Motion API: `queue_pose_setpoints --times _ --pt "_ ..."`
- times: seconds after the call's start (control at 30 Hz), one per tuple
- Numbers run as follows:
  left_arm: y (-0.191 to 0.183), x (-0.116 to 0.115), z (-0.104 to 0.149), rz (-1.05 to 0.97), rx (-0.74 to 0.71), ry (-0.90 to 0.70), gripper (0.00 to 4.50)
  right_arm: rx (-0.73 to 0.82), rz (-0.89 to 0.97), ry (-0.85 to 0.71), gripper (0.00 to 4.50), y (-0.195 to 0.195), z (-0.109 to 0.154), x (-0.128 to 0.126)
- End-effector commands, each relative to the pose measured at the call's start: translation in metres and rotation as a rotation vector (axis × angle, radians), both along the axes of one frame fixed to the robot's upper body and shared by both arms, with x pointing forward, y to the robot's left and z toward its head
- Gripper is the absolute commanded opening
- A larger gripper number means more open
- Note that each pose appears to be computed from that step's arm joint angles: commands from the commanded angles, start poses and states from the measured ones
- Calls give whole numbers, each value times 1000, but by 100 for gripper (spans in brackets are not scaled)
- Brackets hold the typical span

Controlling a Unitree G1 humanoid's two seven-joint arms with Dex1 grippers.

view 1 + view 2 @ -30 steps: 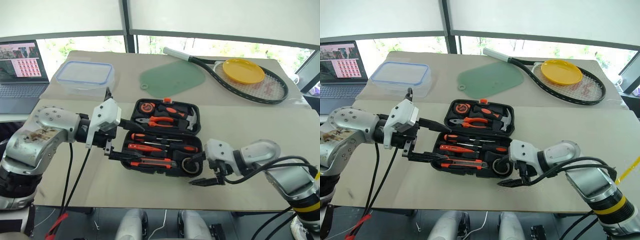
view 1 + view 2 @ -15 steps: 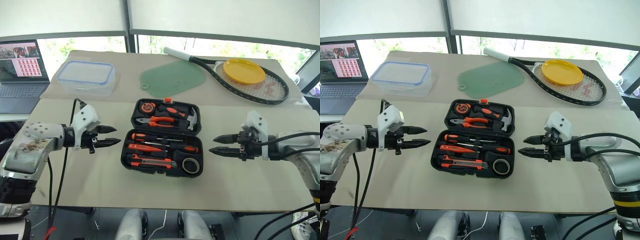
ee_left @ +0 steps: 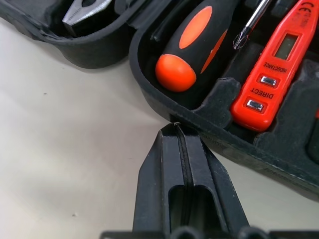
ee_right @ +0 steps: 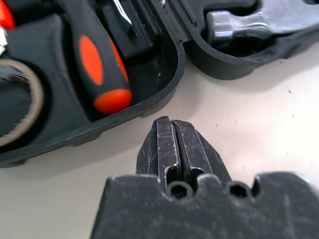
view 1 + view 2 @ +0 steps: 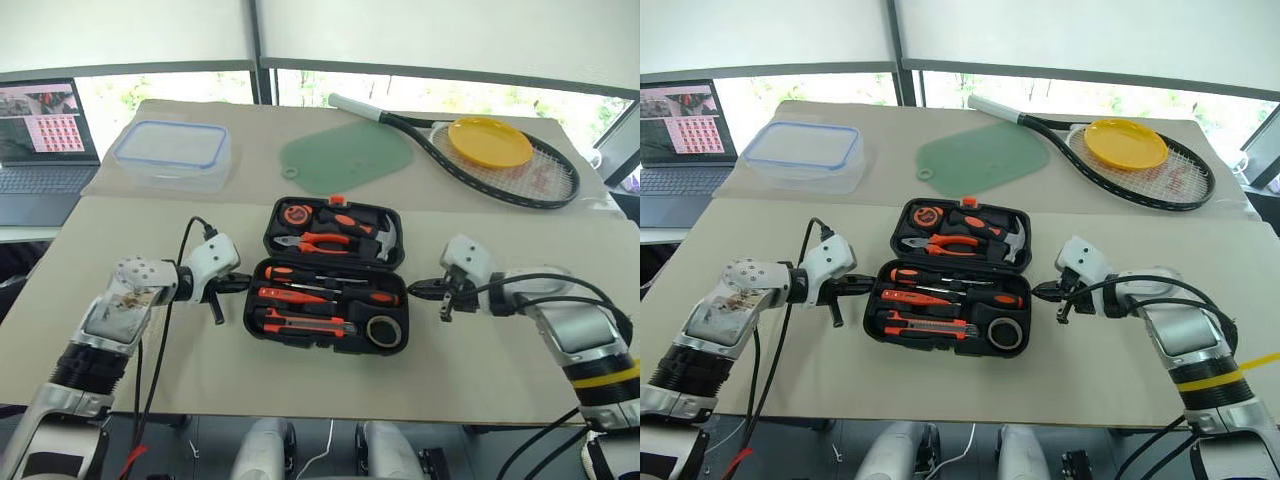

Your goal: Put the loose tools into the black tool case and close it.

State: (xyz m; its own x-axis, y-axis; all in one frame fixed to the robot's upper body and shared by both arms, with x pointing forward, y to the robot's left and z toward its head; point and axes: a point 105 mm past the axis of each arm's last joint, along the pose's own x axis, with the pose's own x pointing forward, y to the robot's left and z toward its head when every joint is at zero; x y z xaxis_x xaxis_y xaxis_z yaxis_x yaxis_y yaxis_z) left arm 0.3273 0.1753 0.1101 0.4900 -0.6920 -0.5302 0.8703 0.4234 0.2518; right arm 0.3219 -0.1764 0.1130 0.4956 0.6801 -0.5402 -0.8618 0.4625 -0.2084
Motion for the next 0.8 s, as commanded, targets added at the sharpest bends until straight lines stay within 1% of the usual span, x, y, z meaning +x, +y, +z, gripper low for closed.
queue_pose_setpoints --times 0.03,0.2,0.3,0.37,0.47,0.53,0.57,0.63,0.7,0.77,0.8 --pt "-25 -24 11 -155 -77 15 0 28 111 -32 4 15 13 -10" --pt "-31 -59 -1 -245 -76 105 0 22 235 17 4 22 12 -41" --pt "-31 -69 -6 -247 -68 128 0 9 265 42 4 21 9 -55" --pt "-28 -75 -14 -227 -55 149 0 -14 271 56 4 17 5 -66" --pt "-16 -75 -21 -169 -18 151 0 -37 236 49 4 10 3 -69" --pt "1 -69 -24 -85 6 160 0 -101 190 20 4 -2 0 -64" --pt "14 -63 -27 -10 16 172 0 -166 167 -8 4 -12 -4 -60" --pt "46 -52 -31 166 27 196 52 -220 105 -21 60 -29 -6 -52" --pt "60 -48 -31 258 1 230 111 -185 51 -7 118 -36 -2 -48" --pt "62 -45 -19 312 -113 279 176 -129 -14 8 183 -40 7 -43" --pt "60 -41 -11 331 -171 300 215 -88 -42 24 225 -40 12 -40"
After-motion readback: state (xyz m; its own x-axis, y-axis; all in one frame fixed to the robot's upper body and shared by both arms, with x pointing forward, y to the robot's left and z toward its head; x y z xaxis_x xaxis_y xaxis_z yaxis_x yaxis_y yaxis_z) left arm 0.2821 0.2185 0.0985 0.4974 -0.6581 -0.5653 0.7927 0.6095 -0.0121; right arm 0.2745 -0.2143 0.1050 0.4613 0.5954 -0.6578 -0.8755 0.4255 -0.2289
